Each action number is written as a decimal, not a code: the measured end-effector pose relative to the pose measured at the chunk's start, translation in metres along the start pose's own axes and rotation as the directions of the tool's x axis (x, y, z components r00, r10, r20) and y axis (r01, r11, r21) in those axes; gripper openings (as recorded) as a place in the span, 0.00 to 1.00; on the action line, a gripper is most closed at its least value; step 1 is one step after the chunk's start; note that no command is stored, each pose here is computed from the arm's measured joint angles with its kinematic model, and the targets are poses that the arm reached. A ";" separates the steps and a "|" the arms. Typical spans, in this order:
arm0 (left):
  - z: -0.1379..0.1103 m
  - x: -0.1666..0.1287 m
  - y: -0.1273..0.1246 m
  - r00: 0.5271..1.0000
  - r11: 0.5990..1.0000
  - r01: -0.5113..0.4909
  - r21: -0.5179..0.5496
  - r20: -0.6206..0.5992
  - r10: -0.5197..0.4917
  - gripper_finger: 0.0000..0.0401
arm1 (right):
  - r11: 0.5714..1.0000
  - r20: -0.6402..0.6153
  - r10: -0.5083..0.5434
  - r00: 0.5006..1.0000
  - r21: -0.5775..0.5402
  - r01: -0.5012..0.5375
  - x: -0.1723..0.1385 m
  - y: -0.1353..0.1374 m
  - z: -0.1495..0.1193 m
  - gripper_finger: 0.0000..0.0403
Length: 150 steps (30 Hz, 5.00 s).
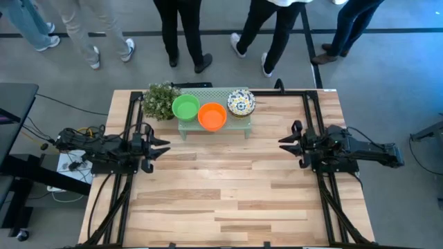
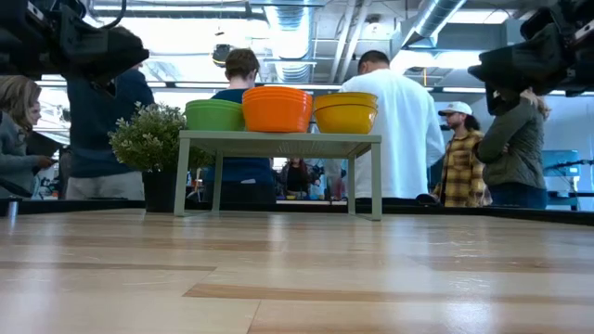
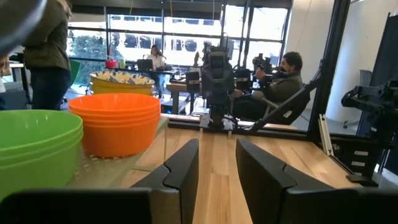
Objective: Pick & Place Mini bowls
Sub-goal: Return to Home Position
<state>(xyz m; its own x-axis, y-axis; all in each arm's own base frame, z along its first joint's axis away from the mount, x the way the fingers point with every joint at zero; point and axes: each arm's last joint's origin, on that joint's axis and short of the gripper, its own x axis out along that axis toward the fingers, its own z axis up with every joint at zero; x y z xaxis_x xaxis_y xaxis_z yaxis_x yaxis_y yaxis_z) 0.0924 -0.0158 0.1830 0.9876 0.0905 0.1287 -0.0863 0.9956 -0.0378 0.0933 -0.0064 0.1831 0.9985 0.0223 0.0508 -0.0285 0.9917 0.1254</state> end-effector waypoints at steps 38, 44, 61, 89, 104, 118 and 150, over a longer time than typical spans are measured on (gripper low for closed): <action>-0.006 0.002 -0.001 1.000 1.000 0.022 -0.013 -0.010 -0.022 0.27 | 0.999 0.003 -0.038 0.999 -0.036 0.038 0.003 -0.006 -0.013 0.26; -0.007 0.002 -0.002 1.000 1.000 0.022 -0.010 -0.020 -0.022 0.27 | 0.999 -0.010 -0.039 0.999 -0.034 0.039 0.003 -0.006 -0.014 0.26; -0.011 0.005 -0.003 0.998 1.000 0.023 0.007 -0.066 -0.022 0.27 | 0.999 -0.011 -0.039 0.999 -0.034 0.039 0.003 -0.006 -0.014 0.26; -0.011 0.005 -0.003 0.998 1.000 0.023 0.007 -0.066 -0.022 0.27 | 0.999 -0.011 -0.039 0.999 -0.036 0.039 0.003 -0.006 -0.014 0.26; -0.011 0.005 -0.003 0.998 1.000 0.023 0.007 -0.067 -0.022 0.27 | 0.999 -0.011 -0.039 0.999 -0.035 0.039 0.003 -0.006 -0.015 0.26; -0.011 0.005 -0.003 0.998 1.000 0.023 0.007 -0.066 -0.022 0.27 | 0.999 -0.011 -0.040 0.999 -0.035 0.039 0.003 -0.006 -0.015 0.26; -0.011 0.005 -0.003 0.998 1.000 0.023 0.007 -0.066 -0.022 0.27 | 0.999 -0.011 -0.039 0.999 -0.035 0.039 0.003 -0.006 -0.015 0.26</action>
<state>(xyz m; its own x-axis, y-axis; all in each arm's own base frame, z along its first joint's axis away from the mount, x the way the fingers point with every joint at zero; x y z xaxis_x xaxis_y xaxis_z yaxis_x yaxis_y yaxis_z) 0.0993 -0.0184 0.1726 0.9958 0.0664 0.0635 -0.0648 0.9975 -0.0278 0.0970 -0.0104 0.1680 0.9993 -0.0152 0.0346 0.0119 0.9956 0.0927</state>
